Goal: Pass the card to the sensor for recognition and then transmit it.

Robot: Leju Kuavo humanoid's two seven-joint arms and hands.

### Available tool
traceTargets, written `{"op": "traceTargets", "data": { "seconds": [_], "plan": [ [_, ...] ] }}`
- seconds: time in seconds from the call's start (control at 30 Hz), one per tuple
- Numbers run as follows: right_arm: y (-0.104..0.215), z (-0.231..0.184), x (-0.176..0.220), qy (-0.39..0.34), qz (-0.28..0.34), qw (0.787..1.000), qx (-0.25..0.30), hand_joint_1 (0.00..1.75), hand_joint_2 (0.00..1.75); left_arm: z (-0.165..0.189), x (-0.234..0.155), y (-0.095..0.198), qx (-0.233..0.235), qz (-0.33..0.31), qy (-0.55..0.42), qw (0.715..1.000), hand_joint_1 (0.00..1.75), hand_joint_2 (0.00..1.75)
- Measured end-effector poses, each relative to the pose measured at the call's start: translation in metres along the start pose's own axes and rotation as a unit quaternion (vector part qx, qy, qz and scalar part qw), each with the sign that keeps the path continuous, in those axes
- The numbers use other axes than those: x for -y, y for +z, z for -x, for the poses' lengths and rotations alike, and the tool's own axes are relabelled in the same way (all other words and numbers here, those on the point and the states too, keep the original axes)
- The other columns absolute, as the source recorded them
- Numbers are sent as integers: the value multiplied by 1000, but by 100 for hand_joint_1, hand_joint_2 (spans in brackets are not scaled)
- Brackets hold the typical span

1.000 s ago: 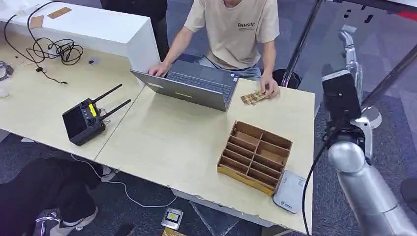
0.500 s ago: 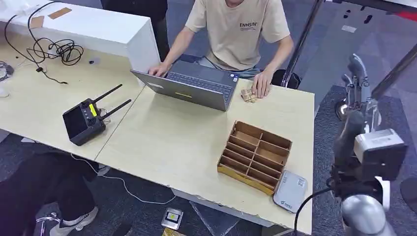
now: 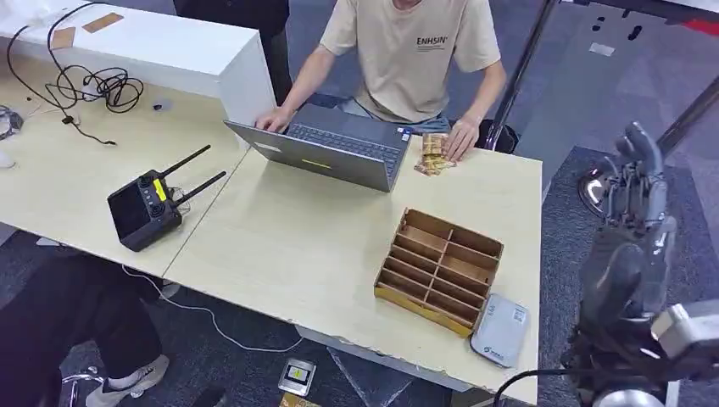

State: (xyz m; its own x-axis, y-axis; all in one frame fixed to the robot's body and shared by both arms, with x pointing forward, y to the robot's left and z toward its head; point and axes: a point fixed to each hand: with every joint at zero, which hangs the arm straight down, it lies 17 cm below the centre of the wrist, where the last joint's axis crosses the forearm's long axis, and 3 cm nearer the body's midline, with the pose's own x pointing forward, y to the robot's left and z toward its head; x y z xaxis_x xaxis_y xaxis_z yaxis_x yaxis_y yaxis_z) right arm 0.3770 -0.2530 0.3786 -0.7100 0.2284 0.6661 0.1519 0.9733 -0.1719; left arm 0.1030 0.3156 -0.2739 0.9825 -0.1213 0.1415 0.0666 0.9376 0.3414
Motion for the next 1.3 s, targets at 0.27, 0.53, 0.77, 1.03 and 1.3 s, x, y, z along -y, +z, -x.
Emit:
{"op": "traceTargets", "data": {
  "seconds": [0.27,0.53,0.77,1.03,1.3],
  "plan": [
    [15,0,-2,-33,4,999,-15,0,0,0,1,0,0,1,0,1000,0,0],
    [21,-3,-4,-42,4,999,-11,0,0,0,2,1,0,2,-1,1000,0,0],
    [19,-8,-9,-53,0,999,-2,0,0,1,4,1,-6,5,14,1000,0,0],
    [18,-10,-14,-57,1,998,4,0,0,1,0,0,-7,2,17,1000,0,0],
    [17,-8,-19,-21,-3,1000,6,0,0,3,-12,-4,-9,-7,11,1000,0,0]
  ]
}}
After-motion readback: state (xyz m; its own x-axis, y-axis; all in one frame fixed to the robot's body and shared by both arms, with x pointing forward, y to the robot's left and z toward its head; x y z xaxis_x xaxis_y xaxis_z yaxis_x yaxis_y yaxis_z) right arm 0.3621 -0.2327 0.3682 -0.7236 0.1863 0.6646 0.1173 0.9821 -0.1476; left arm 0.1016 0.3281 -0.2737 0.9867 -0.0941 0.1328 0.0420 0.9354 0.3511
